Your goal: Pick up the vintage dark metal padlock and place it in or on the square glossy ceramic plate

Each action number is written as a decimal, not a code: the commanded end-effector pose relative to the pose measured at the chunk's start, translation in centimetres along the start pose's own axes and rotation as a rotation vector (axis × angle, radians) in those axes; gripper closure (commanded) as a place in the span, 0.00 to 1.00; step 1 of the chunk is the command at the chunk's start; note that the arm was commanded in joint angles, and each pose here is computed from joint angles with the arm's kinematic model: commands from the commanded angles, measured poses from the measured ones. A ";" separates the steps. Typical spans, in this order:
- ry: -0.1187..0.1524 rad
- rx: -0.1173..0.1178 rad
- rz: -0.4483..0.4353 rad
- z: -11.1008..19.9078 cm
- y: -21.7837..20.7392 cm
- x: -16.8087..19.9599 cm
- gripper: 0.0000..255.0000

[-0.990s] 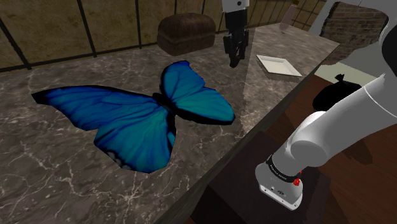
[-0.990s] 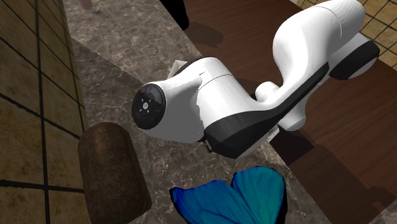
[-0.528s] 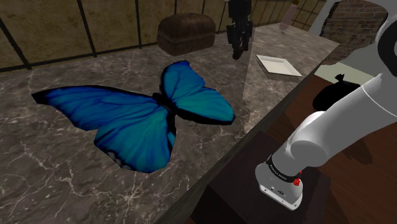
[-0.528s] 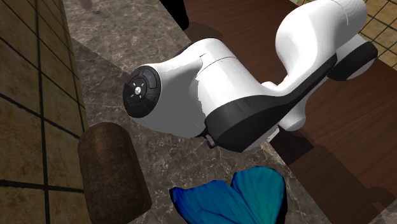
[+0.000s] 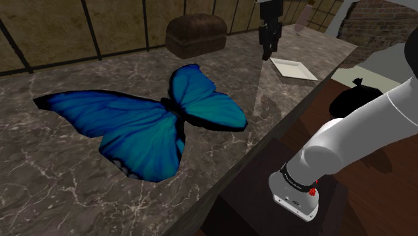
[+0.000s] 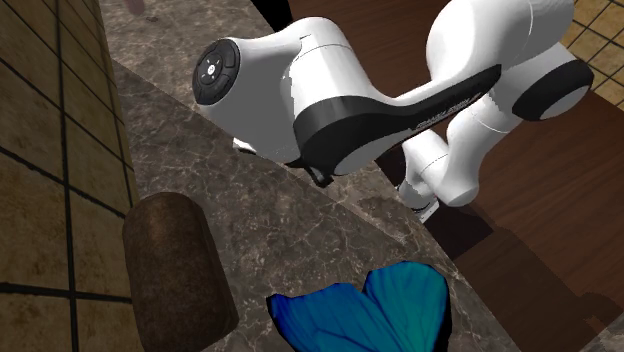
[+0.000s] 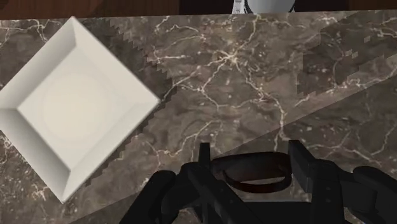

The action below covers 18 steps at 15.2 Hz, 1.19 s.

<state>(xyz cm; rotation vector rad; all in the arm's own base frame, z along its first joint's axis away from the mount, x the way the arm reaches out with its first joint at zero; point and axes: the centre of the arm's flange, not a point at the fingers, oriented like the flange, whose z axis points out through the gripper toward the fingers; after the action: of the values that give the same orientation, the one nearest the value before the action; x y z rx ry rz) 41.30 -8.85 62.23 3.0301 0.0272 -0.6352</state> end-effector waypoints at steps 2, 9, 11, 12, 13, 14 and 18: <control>-0.001 -0.001 -0.002 0.9 3.8 -1.1 1.00; -0.001 -0.001 -0.002 2.6 12.6 -3.4 1.00; -0.001 -0.001 -0.002 3.2 15.1 -4.1 1.00; -0.001 -0.001 -0.002 3.4 16.3 -4.5 1.00; -0.001 -0.001 -0.002 3.7 17.6 -4.8 1.00; -0.001 -0.001 -0.002 3.9 18.8 -5.1 1.00; -0.001 -0.001 -0.002 5.2 22.7 -6.0 1.00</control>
<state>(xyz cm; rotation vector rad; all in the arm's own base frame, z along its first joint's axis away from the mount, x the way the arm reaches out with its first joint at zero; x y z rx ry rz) 34.77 -31.15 61.10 3.0297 0.0277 -0.6357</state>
